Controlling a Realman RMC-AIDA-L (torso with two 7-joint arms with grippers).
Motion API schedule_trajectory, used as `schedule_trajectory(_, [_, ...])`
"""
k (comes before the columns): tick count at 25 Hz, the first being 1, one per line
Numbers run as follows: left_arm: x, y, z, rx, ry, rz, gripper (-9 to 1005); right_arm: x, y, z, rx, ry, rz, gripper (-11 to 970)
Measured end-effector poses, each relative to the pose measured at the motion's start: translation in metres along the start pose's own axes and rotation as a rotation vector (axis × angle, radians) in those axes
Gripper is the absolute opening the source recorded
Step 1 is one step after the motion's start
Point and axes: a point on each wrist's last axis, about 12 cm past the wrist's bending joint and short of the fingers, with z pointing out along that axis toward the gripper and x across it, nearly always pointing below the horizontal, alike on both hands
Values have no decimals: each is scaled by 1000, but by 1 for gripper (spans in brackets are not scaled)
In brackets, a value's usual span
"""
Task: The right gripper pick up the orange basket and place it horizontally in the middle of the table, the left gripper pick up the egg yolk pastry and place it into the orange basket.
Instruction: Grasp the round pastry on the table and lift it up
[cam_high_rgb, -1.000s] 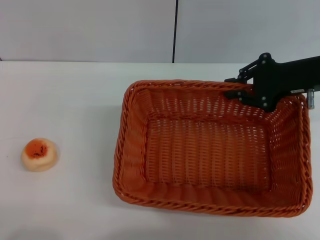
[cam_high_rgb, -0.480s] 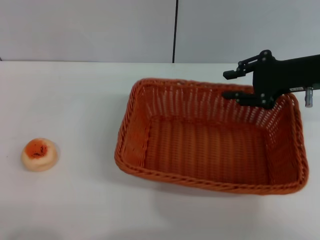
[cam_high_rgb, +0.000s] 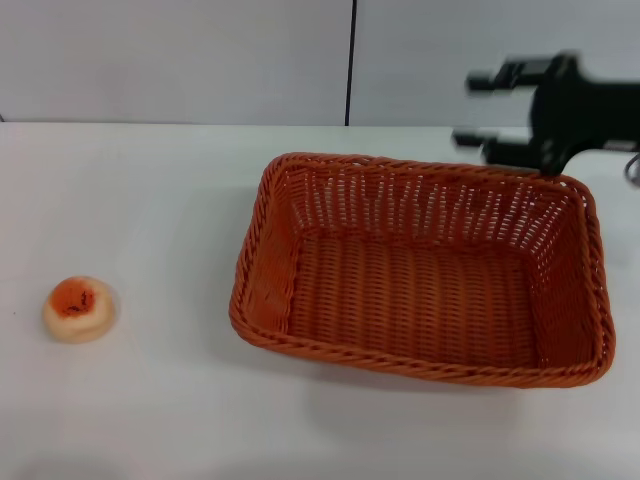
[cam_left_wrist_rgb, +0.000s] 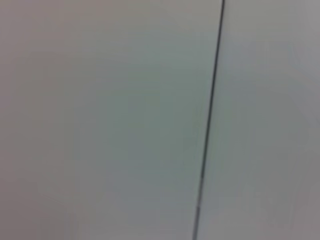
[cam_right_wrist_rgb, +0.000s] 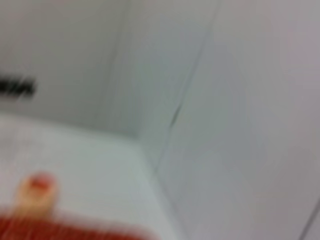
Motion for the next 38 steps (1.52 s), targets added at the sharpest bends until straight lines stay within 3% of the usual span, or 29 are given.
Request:
schedule_trajectory(3, [-3,5,0,65,34,-34,780,-1,8,-22,148,-155,54,569])
schedule_trajectory(4, [-5,9,2,99,54,-56,780,-1,8,-22,148,-155,54,569])
schedule_trajectory(5, [-9,13,5,158,85,-79,780,2,15,-36,250,-247,96,569])
schedule_trajectory(6, [-9,13,5,158,85,-79,780,2,15,-36,250,-247,96,569])
schedule_trajectory(7, [-14,16,13,252,126,-86,780,9,25,-48,335,-311,135,569])
schedule_trajectory(9, [-17,18,18,289,144,-83,780,14,30,-54,381,-348,155,569])
schedule_trajectory(10, [-19,19,21,312,158,-80,780,24,44,-65,463,-417,193,569])
schedule_trajectory(12, [-21,21,23,333,174,-79,779,29,51,-69,499,-442,211,569])
schedule_trajectory(13, [-23,23,25,350,188,-76,779,38,66,-79,583,-495,227,569])
schedule_trajectory(14, [-23,23,25,350,188,-76,779,38,66,-79,583,-495,227,569])
schedule_trajectory(15, [-28,25,30,404,233,-71,779,46,82,-87,661,-532,236,569])
schedule_trajectory(16, [-28,25,30,404,233,-71,779,46,82,-87,661,-532,236,570])
schedule_trajectory(19, [-30,25,34,458,277,-66,778,56,101,-93,754,-559,254,570])
schedule_trajectory(20, [-34,22,43,563,360,-67,778,60,110,-97,792,-557,265,570])
schedule_trajectory(29, [-29,4,60,694,427,-76,777,67,120,-103,842,-547,300,570])
schedule_trajectory(31, [-12,-10,67,718,458,-66,777,66,120,-103,841,-548,300,570])
schedule_trajectory(38, [4,-20,71,704,476,-27,776,65,122,-103,835,-557,295,570])
